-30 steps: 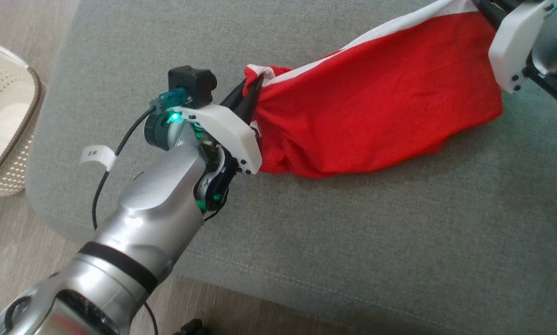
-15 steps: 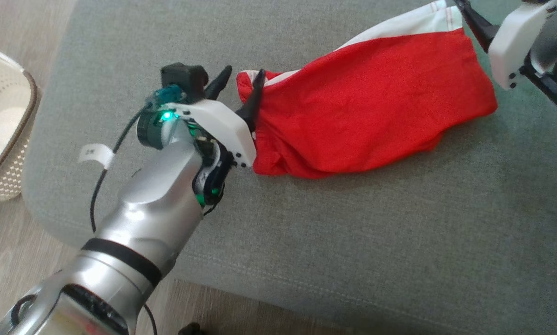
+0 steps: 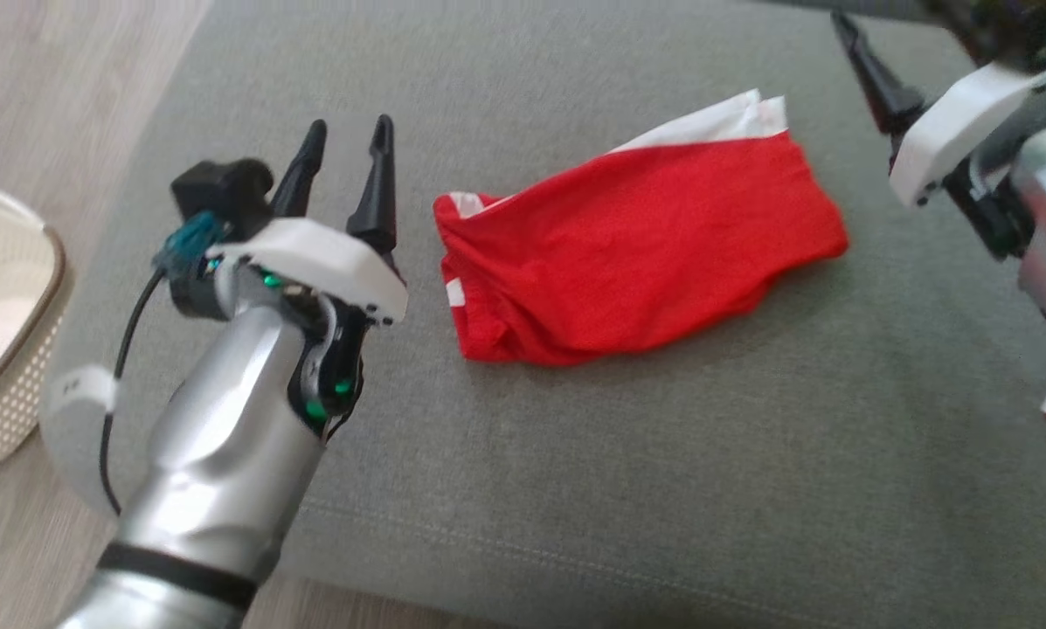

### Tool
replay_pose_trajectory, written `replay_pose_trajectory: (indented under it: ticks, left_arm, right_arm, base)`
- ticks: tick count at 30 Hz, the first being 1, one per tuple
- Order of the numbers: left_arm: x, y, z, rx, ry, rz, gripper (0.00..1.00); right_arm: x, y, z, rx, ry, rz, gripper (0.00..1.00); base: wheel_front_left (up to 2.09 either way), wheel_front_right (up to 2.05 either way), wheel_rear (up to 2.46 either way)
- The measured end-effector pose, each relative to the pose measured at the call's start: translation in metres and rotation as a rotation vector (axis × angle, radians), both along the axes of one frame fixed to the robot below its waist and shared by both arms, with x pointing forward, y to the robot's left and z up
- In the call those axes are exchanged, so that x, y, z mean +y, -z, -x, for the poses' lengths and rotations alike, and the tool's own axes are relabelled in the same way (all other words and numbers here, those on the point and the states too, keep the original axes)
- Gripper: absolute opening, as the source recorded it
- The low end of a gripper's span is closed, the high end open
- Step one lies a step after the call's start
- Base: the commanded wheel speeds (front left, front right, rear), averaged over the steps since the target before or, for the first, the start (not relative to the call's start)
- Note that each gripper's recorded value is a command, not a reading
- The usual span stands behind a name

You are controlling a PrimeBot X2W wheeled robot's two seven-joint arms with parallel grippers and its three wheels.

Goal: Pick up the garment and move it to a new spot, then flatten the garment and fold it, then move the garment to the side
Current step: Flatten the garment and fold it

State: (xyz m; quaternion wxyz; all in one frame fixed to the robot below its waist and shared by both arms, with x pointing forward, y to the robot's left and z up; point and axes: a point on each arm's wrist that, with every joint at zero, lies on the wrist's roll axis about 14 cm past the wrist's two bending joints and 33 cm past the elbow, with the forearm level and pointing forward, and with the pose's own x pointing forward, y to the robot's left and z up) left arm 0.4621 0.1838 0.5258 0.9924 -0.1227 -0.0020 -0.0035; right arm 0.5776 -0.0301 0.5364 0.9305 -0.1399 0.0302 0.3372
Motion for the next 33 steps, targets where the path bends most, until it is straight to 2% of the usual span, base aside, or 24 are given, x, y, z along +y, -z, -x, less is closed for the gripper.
replay_pose_trajectory:
  ticks: [3,6,16,23,27,33]
  left_arm:
    - [0.001,-0.021,0.011,-0.076,-0.015,0.021,1.0]
    - [0.003,-0.033,0.026,-0.129,-0.037,0.045,1.0]
    - [-0.002,-0.048,0.077,-0.229,-0.059,0.074,1.0]
    - [-0.009,-0.032,0.1,-0.209,-0.045,0.077,1.0]
    - [-0.018,-0.019,0.113,-0.182,-0.011,0.024,1.0]
    - [-0.019,-0.007,0.123,-0.15,-0.009,0.019,1.0]
  right_arm:
    - [-0.001,-0.038,0.007,-0.073,0.01,-0.088,1.0]
    - [-0.008,-0.051,0.024,-0.112,0.017,-0.139,1.0]
    - [-0.036,-0.031,0.097,-0.13,0.098,-0.239,1.0]
    - [-0.052,-0.012,0.131,-0.124,0.18,-0.277,1.0]
    - [-0.053,0.012,0.155,-0.081,0.225,-0.295,1.0]
    - [-0.053,0.031,0.174,-0.042,0.261,-0.295,1.0]
  base:
    - [0.0,0.0,0.0]
    - [0.0,0.0,0.0]
    - [0.0,0.0,0.0]
    - [0.0,0.0,0.0]
    - [0.0,0.0,0.0]
    - [0.0,0.0,0.0]
